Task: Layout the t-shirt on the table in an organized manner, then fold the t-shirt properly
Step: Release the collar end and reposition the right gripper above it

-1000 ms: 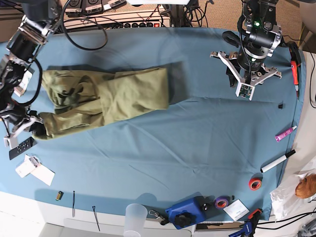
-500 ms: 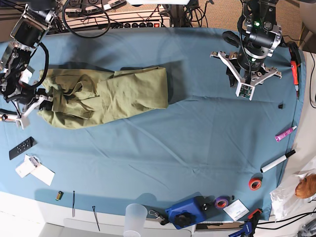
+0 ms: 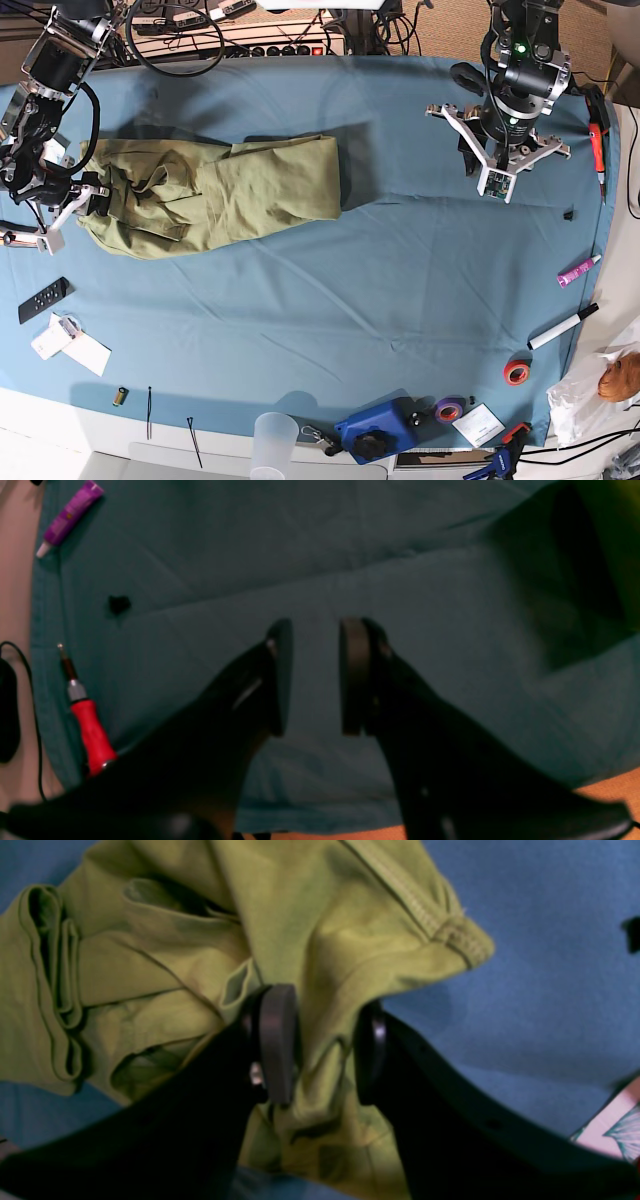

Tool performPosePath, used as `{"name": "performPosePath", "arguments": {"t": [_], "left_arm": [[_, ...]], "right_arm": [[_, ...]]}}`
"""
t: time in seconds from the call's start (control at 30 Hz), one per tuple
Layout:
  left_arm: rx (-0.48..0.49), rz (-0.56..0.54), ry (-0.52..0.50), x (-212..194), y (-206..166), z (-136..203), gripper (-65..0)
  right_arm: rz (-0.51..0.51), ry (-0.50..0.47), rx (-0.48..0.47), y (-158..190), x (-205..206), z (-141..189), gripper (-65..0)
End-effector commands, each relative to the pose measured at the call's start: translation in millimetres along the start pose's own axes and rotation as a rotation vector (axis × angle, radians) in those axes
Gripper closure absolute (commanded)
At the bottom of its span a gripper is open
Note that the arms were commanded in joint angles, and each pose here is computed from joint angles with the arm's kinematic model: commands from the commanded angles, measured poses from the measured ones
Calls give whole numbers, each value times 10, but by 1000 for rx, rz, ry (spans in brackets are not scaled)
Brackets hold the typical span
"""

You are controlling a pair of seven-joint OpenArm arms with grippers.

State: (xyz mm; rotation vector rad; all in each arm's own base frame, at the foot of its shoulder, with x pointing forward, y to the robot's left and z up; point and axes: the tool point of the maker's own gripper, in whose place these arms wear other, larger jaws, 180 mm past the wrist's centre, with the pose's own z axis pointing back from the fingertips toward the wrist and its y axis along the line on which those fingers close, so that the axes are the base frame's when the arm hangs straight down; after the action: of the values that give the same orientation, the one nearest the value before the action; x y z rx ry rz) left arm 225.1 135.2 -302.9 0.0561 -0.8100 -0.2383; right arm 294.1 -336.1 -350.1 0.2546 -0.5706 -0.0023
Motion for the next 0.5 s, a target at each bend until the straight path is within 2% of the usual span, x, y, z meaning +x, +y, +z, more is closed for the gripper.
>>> {"name": "performPosePath", "arguments": {"t": [0.0,0.13,0.23,0.37,0.47], "left_arm": [[11,-4,-39,90,28,36,-150],[11,-4,-38,87,28,36,-150],[32,-16,-30,72,66,36,-150],[218,-109,38,-28,403,79,-150],[342,-118,44,-24,619,141,-150]], "right_arm": [[25,-50,-13,-46,188,121,-198],[3,-34,-31,-121,113,167,-198],[-33,-63,-27,-175,85,239,-198],[-71,-132,-25,-291,55,403,-198],[-88,-195,-35,-402,42,559,-202]]}}
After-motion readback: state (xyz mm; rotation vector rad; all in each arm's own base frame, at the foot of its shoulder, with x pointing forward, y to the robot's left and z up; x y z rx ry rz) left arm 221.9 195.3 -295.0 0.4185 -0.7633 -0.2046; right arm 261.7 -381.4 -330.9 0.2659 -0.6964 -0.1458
